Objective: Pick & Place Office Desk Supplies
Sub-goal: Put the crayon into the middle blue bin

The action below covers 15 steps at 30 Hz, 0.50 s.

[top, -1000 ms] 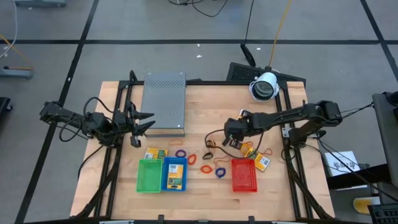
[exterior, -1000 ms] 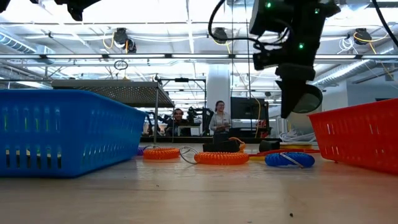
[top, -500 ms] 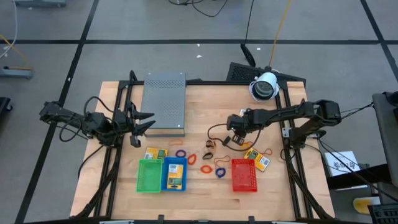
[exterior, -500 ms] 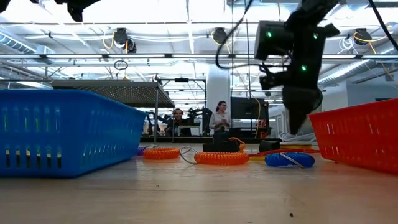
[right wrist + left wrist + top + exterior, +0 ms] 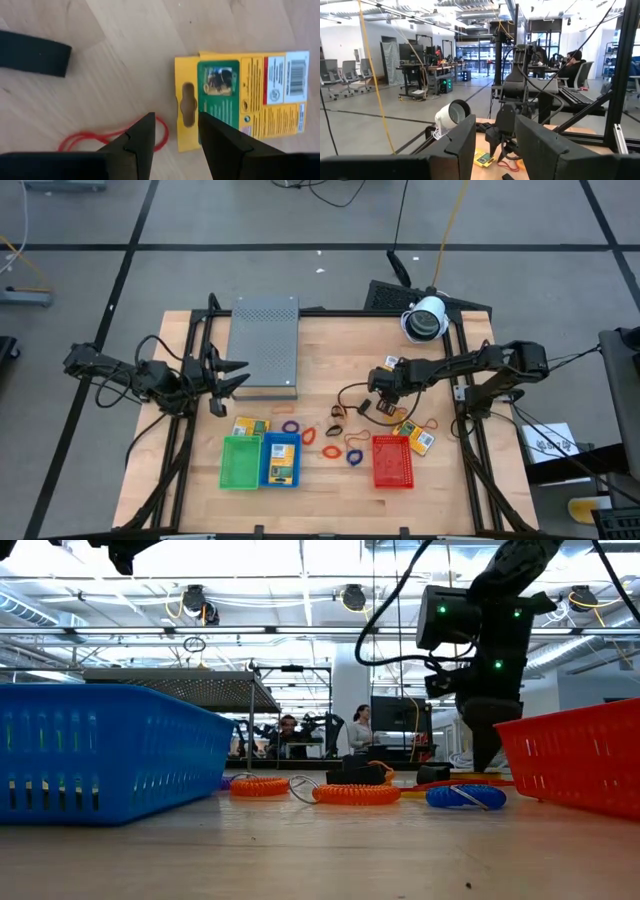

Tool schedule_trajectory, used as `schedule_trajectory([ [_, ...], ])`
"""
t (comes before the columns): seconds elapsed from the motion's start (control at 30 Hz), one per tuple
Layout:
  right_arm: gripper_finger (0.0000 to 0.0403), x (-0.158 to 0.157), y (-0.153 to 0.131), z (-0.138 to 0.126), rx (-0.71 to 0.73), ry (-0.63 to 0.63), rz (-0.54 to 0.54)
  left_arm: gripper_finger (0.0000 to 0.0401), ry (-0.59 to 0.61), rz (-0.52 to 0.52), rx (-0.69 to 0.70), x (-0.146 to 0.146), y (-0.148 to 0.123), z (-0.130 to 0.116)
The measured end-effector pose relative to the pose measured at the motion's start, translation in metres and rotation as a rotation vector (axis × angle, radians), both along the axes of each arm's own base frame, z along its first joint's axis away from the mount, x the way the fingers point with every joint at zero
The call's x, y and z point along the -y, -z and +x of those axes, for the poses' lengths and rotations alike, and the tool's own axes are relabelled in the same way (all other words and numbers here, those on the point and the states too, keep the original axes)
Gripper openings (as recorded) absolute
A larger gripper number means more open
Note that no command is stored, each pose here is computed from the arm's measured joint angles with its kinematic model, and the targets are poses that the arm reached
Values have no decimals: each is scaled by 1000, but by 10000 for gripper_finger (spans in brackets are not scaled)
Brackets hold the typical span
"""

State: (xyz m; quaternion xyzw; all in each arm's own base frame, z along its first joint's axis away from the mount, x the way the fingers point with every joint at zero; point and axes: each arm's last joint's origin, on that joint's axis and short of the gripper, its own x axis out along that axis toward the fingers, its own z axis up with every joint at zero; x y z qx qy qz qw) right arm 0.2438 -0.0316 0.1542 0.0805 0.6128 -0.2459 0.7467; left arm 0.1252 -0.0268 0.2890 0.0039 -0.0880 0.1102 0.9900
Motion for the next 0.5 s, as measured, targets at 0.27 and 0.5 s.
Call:
schedule_trajectory([
  [0.27,139,1,-1,6,58,-28,18,145,1,-4,0,0,0,0],
  [0.5,139,10,-2,9,109,-24,53,145,2,-7,0,0,0,0],
])
